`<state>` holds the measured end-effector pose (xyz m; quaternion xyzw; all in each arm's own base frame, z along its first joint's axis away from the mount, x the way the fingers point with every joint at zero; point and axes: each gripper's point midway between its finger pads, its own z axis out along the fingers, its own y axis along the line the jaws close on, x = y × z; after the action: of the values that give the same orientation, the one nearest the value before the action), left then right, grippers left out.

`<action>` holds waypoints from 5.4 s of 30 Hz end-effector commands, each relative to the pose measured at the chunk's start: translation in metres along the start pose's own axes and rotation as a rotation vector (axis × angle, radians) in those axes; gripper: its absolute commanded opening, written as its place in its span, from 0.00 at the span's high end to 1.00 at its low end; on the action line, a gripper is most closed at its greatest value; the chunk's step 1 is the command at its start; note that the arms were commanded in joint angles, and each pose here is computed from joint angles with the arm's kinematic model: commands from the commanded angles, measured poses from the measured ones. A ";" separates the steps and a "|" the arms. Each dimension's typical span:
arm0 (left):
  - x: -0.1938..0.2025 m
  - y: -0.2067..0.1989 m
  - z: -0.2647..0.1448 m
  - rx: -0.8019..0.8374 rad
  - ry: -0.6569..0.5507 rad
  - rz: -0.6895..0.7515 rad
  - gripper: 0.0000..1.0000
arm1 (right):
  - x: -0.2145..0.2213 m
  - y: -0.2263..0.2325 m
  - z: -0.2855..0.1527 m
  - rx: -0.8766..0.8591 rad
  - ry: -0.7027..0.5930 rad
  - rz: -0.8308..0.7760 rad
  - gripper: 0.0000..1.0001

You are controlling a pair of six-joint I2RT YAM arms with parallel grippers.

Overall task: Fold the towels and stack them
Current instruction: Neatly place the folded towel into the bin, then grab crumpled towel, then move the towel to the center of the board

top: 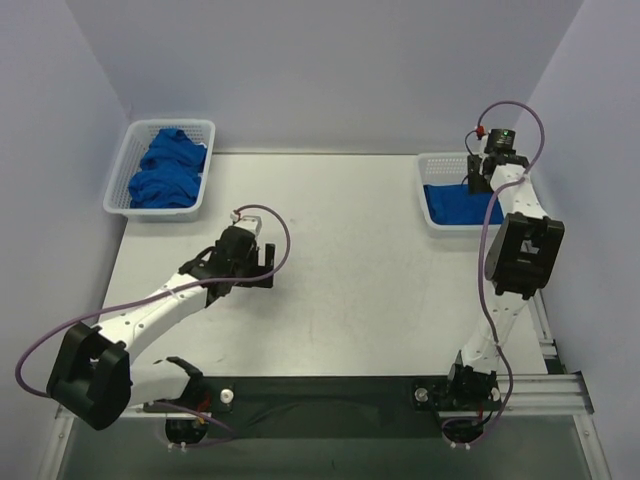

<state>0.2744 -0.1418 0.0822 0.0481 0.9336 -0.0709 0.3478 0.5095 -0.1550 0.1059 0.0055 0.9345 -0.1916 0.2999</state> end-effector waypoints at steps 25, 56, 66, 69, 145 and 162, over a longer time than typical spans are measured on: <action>-0.047 0.009 -0.076 0.004 -0.186 -0.117 0.03 | -0.011 0.170 -0.015 -0.773 0.101 0.511 0.76; -0.193 0.117 -0.041 -0.318 -0.286 -0.379 0.02 | 0.028 0.100 -0.213 -0.432 -0.128 0.395 0.03; -0.261 0.250 0.014 -0.531 -0.306 -0.477 0.03 | 0.101 0.159 -0.274 -0.623 -0.138 0.275 0.03; -0.261 0.258 0.039 -0.541 -0.267 -0.472 0.06 | 0.122 0.168 -0.276 -0.643 -0.112 0.267 0.03; -0.057 -0.086 -0.021 0.294 -0.058 -0.143 0.05 | 0.172 0.236 -0.252 -0.682 0.088 -0.008 0.18; -0.016 -0.123 0.036 0.339 0.134 -0.125 0.12 | 0.135 0.247 -0.177 -0.540 0.157 0.203 0.48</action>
<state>0.2813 -0.2464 0.0610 0.0269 0.9448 -0.2138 0.2467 0.3004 0.1257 0.0637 -0.0052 0.9747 0.0997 0.1997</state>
